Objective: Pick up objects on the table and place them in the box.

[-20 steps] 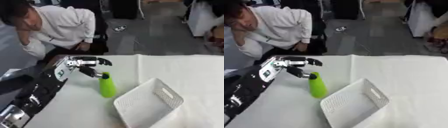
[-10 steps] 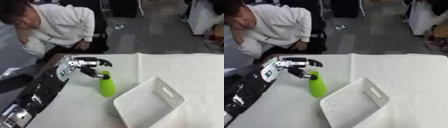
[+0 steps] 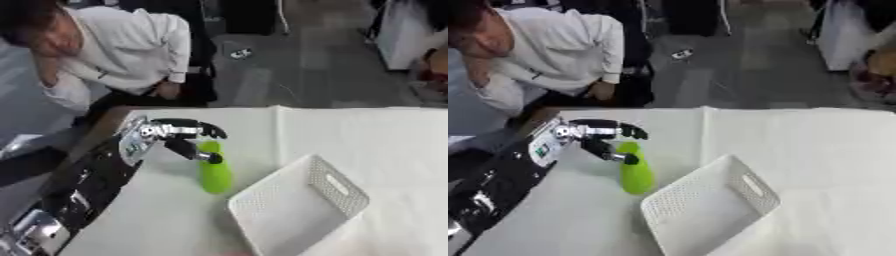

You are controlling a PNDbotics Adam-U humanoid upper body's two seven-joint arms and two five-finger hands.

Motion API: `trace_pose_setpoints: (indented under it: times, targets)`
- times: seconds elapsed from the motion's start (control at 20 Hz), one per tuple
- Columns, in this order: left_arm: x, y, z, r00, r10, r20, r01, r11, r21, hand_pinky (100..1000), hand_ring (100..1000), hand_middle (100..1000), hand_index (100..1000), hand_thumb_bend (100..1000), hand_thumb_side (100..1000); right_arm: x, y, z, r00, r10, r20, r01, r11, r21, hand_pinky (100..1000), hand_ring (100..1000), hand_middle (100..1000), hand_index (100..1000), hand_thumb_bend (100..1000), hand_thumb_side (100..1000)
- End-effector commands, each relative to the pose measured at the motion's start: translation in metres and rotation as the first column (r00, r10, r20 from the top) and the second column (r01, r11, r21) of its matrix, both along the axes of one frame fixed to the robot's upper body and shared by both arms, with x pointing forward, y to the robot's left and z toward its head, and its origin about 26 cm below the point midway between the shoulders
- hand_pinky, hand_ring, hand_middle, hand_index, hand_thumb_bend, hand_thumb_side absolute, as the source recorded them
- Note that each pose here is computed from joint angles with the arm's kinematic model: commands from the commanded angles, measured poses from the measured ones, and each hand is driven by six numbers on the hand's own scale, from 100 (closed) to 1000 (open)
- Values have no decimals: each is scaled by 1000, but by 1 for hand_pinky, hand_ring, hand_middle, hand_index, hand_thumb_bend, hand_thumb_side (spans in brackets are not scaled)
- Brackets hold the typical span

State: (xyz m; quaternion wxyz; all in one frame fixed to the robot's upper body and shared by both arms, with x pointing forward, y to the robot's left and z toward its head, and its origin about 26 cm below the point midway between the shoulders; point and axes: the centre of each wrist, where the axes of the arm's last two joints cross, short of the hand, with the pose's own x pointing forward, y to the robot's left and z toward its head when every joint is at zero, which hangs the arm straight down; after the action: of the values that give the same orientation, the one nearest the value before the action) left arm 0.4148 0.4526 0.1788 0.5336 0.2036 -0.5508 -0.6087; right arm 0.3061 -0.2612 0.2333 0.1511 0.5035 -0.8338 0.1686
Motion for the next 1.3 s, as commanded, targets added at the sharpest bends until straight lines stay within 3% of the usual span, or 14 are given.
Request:
trace_pose_setpoints:
  times: [0.05, 0.45, 1.3]
  targets:
    - [1, 5, 15, 990, -135, -37, 137, 988, 72, 998, 939, 1000, 1000, 537, 834, -2, 1, 9, 999, 10, 30, -10, 1000, -7, 185, 299, 514, 620, 100, 658]
    - [1, 5, 7, 992, -122, -42, 124, 992, 38, 983, 875, 1000, 1000, 513, 827, -2, 1, 9, 999, 13, 31, -12, 1000, -4, 186, 299, 514, 620, 100, 658]
    - [0, 5, -10, 990, -111, -89, 116, 991, 60, 989, 872, 1000, 1000, 514, 794, -2, 1, 10, 999, 20, 33, -20, 1000, 0, 188, 301, 514, 621, 100, 656]
